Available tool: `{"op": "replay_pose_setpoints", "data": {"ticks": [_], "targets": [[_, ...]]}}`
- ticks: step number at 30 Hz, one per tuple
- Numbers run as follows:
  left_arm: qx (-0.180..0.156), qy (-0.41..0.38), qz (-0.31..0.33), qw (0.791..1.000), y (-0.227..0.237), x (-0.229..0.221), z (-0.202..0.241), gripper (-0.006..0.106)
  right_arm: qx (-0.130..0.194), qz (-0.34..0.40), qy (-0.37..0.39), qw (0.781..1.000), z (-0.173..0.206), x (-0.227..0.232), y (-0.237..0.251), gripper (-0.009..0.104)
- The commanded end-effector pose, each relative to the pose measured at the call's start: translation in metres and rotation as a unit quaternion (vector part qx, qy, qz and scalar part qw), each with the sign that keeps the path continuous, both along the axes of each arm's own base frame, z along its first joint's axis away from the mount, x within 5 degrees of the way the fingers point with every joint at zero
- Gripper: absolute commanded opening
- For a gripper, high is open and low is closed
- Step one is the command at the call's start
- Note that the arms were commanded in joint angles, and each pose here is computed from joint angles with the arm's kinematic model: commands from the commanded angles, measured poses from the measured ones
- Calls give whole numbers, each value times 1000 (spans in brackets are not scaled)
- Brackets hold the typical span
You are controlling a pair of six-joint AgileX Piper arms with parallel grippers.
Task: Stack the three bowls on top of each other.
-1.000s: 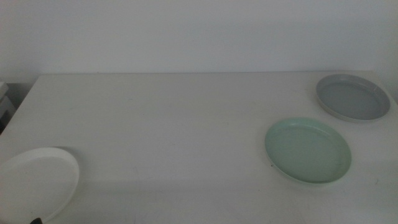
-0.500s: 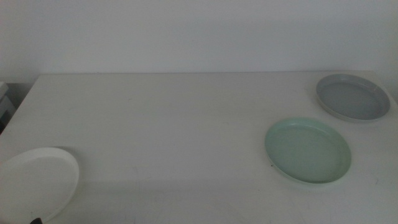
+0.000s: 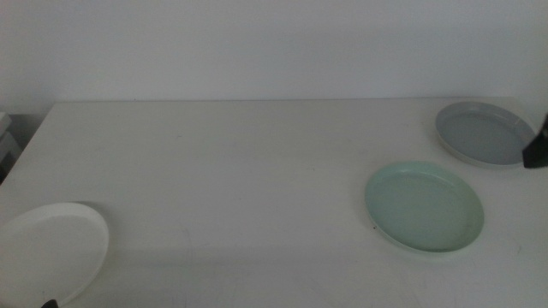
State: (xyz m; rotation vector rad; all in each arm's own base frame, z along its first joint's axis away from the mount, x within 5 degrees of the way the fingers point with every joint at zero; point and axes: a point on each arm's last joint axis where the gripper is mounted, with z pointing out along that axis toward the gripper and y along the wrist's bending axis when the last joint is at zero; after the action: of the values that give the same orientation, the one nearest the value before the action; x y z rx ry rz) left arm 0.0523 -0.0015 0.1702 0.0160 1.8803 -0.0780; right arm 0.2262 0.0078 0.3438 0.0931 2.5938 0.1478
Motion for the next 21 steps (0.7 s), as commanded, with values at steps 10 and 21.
{"op": "replay_pose_setpoints", "data": {"ticks": [10,21], "targets": [[-8,-46,-3,999,-1,1,9,105,0,-4,47,999,-25,80,-2,94],[-8,-46,-3,999,-1,1,9,105,14,-24,92,995,-91,129,-8,93]]}}
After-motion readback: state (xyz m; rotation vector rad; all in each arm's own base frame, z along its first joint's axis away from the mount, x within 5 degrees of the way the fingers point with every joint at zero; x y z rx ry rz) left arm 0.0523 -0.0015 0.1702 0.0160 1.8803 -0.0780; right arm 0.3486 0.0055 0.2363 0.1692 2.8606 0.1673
